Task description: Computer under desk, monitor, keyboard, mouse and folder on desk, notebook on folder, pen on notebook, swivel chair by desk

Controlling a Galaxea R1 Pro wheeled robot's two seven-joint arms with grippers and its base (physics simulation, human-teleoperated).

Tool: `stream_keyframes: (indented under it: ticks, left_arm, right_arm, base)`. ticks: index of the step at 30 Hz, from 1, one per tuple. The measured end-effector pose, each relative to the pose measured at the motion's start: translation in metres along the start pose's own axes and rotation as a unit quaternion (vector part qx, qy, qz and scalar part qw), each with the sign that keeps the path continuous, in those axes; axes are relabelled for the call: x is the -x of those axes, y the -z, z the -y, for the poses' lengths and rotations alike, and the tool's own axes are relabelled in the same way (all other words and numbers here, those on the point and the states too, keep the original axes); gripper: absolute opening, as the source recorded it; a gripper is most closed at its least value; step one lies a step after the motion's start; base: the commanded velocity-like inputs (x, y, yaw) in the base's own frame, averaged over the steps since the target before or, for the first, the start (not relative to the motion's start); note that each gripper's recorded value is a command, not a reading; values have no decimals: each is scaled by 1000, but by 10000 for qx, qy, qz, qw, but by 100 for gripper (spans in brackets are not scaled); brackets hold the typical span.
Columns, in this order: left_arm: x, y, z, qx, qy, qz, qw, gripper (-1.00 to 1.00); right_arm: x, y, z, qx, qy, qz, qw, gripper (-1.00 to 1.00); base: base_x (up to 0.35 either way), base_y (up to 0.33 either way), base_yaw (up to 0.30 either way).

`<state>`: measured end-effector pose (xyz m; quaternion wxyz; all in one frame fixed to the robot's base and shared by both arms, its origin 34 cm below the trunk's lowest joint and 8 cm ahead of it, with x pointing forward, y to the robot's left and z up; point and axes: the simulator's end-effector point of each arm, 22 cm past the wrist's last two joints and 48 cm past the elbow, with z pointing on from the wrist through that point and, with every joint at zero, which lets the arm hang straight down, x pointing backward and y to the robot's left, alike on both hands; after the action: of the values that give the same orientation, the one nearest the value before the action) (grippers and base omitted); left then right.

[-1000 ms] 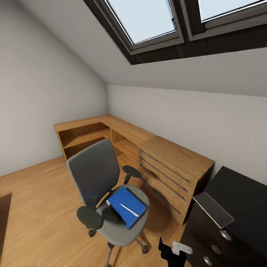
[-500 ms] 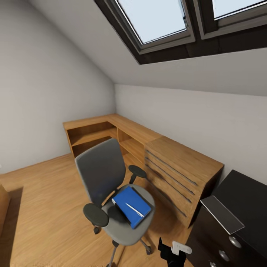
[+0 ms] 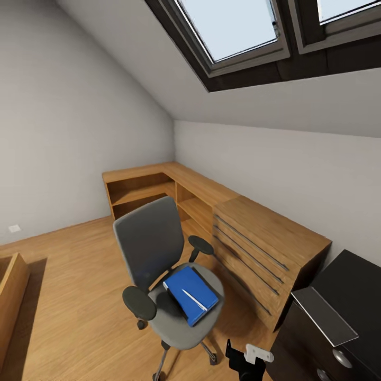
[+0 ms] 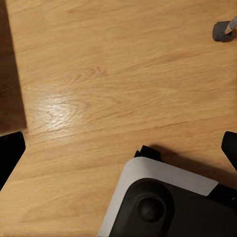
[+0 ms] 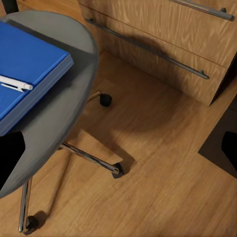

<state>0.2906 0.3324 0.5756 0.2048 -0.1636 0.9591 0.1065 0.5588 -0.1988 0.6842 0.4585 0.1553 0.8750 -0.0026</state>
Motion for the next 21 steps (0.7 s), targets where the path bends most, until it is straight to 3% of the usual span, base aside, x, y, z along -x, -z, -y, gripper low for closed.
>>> stream_keyframes:
  ticks: [5,14,21]
  left_arm:
    - [0,0,0,3,0,0,10000,100]
    - [0,0,1,-9,0,5,10000,100]
    - [2,0,0,0,16,39,10000,100]
  right_arm:
    - [0,0,0,-6,-7,0,10000,100]
    - [0,0,0,-6,-8,-1,10000,100]
    - [0,0,-1,14,4,6,10000,100]
  base:
    - [0,-1,77]
    - [4,0,248]
    - [272,0,272]
